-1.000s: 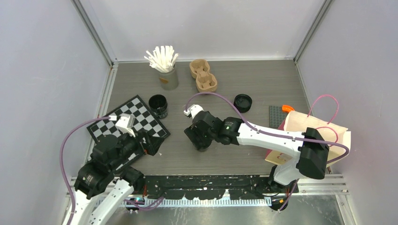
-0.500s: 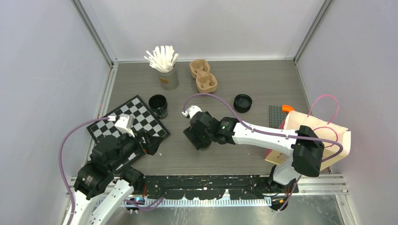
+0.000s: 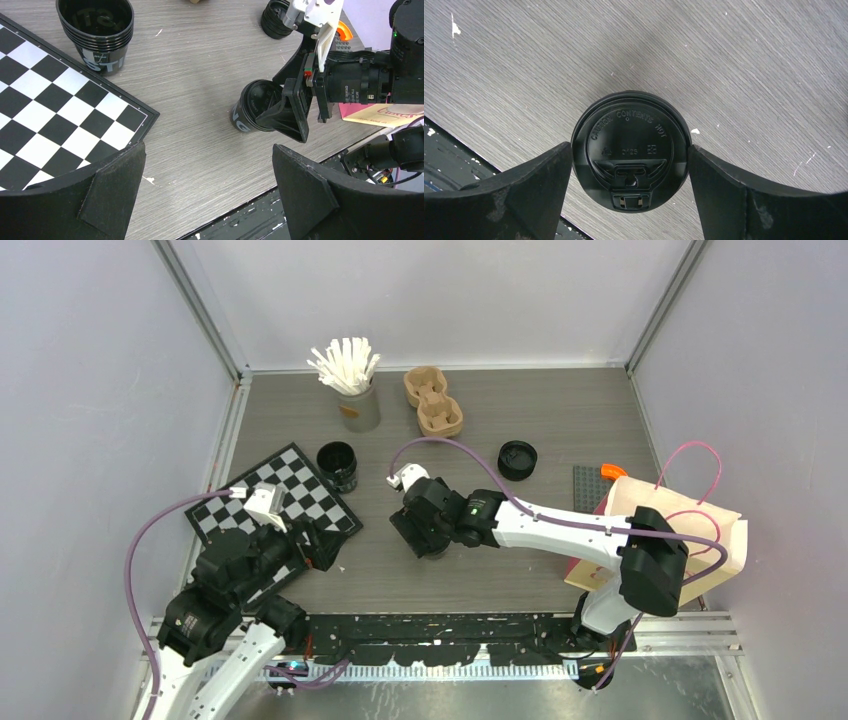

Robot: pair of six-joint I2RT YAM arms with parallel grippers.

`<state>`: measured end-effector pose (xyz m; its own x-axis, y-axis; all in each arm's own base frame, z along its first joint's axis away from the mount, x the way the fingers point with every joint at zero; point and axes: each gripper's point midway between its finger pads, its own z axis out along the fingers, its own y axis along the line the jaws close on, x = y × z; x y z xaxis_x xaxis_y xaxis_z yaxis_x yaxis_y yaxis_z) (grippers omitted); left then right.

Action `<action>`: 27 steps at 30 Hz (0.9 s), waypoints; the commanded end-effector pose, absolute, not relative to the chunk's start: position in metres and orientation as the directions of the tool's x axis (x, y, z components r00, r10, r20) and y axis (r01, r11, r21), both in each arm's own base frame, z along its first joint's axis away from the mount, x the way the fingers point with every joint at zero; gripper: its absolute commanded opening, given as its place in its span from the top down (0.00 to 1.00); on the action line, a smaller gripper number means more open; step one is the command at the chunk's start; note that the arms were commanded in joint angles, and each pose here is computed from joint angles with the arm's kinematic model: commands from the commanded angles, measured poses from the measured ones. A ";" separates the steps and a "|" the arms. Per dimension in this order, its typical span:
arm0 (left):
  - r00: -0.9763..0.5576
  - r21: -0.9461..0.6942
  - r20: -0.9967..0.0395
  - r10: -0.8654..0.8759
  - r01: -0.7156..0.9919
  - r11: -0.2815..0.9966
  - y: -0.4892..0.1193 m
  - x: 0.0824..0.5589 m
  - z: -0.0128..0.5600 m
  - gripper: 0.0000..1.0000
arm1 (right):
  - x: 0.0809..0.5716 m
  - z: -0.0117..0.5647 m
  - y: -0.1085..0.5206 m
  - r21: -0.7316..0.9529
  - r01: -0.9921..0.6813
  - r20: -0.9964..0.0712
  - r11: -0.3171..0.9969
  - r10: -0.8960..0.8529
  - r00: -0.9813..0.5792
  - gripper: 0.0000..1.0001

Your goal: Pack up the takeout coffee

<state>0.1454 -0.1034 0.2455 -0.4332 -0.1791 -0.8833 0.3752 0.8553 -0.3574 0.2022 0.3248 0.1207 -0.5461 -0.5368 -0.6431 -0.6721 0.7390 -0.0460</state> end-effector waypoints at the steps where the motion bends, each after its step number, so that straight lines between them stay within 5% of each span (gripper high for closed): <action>1: -0.417 -0.349 -0.891 -0.181 0.372 0.860 -0.102 0.147 0.248 0.00 | 0.206 0.139 0.328 -0.043 -0.662 -0.670 0.748 -0.513 -0.536 0.10; 27: -0.414 -0.348 -0.891 -0.186 0.359 0.866 -0.099 0.148 0.247 0.00 | 0.205 0.133 0.323 -0.045 -0.672 -0.646 0.739 -0.535 -0.545 0.05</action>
<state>0.1469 -0.1011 0.2454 -0.4283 -0.1820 -0.8851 0.3633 0.8622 -0.3530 0.2021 0.3187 0.1285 -0.5527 -0.5533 -0.6232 -0.6697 0.7400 -0.0631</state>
